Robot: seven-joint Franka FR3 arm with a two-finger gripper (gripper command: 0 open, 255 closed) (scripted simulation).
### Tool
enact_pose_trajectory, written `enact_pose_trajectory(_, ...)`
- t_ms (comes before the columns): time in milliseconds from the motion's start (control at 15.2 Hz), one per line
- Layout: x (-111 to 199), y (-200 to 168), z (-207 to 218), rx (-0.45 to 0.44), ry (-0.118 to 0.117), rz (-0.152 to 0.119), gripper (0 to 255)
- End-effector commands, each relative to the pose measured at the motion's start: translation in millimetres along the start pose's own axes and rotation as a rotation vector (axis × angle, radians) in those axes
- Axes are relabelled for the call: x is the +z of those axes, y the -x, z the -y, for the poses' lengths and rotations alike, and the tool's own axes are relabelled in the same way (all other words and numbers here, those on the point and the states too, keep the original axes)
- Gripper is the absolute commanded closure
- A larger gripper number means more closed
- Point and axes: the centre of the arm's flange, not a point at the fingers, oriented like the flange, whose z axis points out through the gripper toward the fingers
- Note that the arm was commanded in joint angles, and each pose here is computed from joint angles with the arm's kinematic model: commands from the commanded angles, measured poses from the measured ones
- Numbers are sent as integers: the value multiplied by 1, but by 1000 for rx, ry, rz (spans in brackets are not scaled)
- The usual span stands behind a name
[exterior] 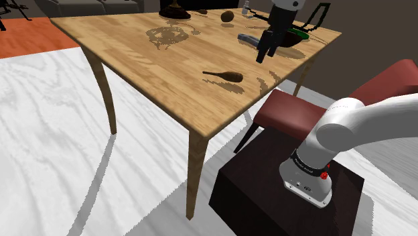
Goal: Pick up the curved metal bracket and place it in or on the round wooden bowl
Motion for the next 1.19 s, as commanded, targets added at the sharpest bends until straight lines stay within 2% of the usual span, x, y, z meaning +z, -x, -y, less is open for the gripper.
enact_pose_trajectory(0,0,0,0,0,0,0,0)
enact_pose_trajectory(1122,-3,-140,-184,194,-8,58,0)
